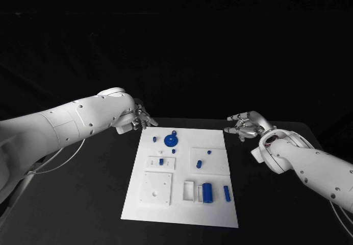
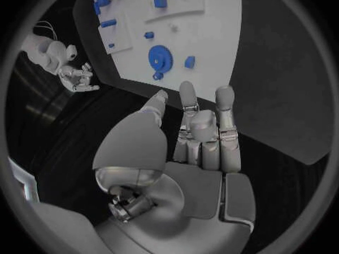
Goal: Assemble the parts on the task board
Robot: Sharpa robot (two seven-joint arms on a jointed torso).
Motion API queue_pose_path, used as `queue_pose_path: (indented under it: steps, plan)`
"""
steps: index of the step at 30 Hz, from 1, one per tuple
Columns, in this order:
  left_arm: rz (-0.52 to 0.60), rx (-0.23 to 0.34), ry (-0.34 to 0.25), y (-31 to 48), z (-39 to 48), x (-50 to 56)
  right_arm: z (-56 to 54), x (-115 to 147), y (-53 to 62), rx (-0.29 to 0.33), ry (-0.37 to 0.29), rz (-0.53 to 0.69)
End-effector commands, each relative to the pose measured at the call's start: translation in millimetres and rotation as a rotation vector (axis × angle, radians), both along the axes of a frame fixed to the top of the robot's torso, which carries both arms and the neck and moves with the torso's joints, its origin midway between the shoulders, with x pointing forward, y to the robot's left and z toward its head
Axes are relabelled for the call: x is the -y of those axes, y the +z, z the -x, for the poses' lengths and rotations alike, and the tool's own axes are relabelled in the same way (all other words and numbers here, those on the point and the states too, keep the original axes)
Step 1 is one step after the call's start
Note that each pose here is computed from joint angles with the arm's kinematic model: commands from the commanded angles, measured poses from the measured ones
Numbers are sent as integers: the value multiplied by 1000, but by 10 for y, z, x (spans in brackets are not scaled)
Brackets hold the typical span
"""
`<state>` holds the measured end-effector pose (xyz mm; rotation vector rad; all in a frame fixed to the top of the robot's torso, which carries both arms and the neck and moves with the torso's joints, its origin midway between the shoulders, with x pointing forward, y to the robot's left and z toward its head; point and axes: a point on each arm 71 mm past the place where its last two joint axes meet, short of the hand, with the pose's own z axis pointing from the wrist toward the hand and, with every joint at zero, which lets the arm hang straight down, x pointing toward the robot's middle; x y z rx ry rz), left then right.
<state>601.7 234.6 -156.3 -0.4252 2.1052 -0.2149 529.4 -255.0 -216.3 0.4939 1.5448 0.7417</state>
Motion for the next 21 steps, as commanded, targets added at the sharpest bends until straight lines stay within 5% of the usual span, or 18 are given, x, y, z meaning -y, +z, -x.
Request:
queue_pose_path:
  steps: [1, 21]
  plan:
    - [14, -22, -43, -23, -21, 36, 0, -20, 6, 6, 10, -6]
    - [-13, -126, -66, -288, -56, 67, -31, -42, 88, 28, 6, -29]
